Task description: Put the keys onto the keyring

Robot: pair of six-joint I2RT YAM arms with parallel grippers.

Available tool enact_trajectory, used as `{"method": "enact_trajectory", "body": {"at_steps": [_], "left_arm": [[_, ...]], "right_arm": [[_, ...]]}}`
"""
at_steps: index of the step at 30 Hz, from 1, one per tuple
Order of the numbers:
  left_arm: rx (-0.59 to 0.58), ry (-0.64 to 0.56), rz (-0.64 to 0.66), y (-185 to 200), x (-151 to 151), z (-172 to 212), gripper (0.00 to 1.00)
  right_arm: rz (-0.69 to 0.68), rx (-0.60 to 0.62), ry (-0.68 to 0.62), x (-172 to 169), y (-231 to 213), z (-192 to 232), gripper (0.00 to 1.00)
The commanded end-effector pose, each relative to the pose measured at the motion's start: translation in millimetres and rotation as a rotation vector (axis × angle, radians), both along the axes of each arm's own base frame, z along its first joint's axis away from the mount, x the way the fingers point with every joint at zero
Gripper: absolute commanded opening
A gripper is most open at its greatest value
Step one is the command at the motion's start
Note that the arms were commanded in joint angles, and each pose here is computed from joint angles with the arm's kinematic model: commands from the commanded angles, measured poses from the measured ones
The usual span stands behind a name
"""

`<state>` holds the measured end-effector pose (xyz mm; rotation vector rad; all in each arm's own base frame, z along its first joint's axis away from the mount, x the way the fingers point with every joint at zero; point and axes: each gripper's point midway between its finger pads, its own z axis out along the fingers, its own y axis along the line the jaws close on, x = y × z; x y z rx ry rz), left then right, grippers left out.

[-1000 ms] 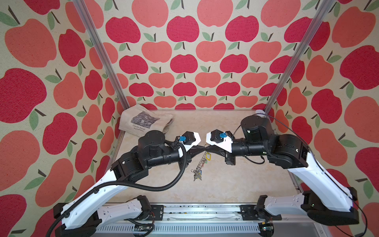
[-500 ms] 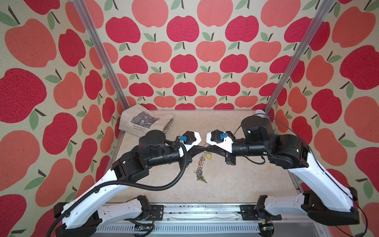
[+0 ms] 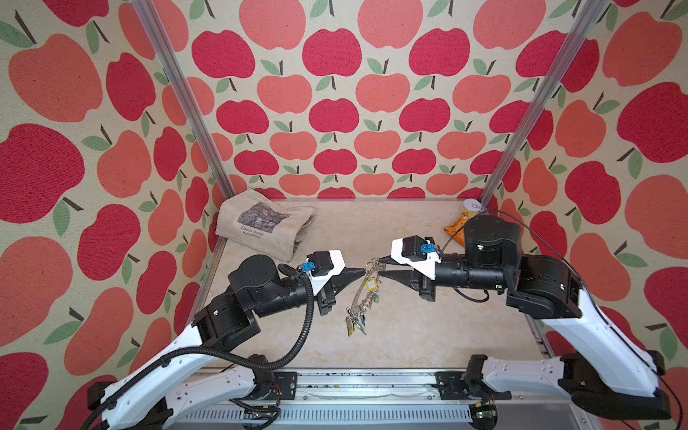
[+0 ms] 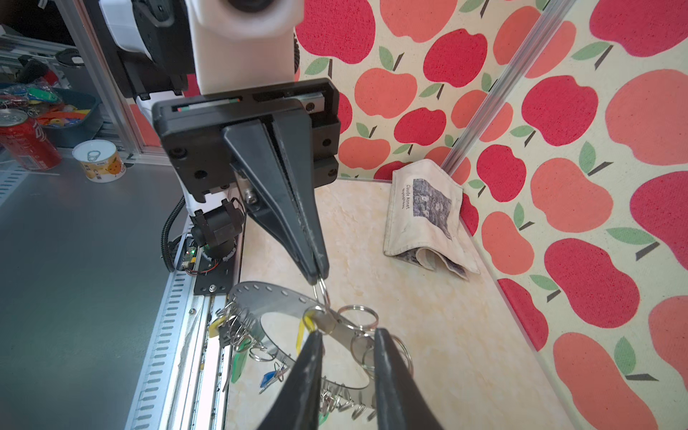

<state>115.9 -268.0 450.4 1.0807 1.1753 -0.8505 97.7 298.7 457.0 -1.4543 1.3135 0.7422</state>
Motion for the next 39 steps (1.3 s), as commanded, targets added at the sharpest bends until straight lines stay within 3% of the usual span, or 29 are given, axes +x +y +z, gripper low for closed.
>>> {"method": "enact_trajectory", "body": {"at_steps": [1,12,29,39], "left_arm": [[-0.16,-0.099,-0.038,8,-12,42,0.0],[-0.286,-0.103,-0.108,8,-15,62,0.0],[-0.396,-0.013,-0.182,6,0,68,0.0],[-0.377,-0.014,-0.179,8,0,65,0.0]], "right_arm": [[0.026,0.055,0.028,-6,4,7,0.23],[0.086,0.109,0.048,-14,13,11,0.2],[0.105,0.159,0.059,-12,18,12,0.2],[0.01,0.155,-0.001,-3,-4,20,0.32]]}}
